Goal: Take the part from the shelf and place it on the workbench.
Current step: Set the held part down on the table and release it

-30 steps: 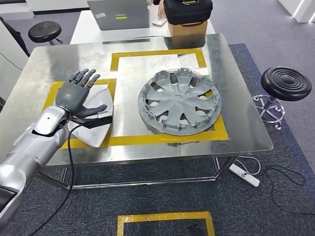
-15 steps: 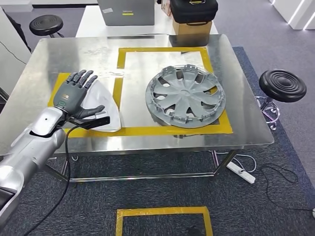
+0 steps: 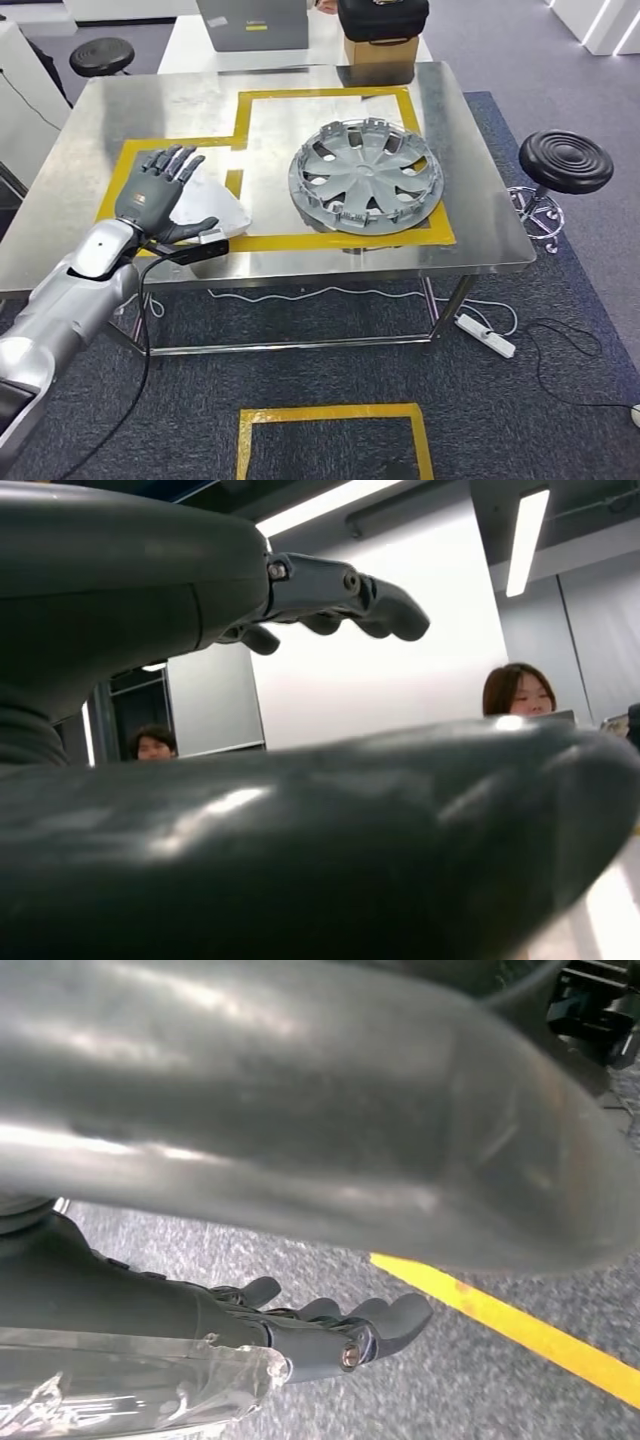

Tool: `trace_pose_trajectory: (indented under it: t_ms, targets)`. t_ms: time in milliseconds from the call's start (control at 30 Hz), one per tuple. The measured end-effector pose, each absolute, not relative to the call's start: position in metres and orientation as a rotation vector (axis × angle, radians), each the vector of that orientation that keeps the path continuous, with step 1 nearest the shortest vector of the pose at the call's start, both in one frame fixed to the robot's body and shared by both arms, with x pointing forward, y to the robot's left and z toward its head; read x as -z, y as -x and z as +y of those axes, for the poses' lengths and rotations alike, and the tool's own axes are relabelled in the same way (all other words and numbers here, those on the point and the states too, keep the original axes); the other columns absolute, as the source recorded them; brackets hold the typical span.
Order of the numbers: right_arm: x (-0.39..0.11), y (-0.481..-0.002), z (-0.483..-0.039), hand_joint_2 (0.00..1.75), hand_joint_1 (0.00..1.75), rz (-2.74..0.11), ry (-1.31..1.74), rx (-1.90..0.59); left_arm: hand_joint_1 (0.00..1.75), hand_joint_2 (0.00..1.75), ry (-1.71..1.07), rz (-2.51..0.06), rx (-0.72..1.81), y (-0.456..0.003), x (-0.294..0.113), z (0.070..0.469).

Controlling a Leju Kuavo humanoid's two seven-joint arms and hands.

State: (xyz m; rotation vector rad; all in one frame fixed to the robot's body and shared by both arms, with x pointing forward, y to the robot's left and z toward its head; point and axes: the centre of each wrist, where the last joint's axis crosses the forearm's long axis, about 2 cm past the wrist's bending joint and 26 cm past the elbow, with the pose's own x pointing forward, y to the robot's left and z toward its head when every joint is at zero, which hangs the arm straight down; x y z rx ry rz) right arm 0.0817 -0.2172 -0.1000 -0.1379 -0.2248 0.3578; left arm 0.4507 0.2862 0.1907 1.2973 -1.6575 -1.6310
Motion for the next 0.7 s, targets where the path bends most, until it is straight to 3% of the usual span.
trace_pose_trajectory:
  t_ms: [700]
  targets:
    - [0.101, -0.079, -0.218, 0.0, 0.0, -0.22, 0.138, -0.36, 0.0, 0.0, -1.269, -1.638, 1.639, -0.446, -0.18, 0.283]
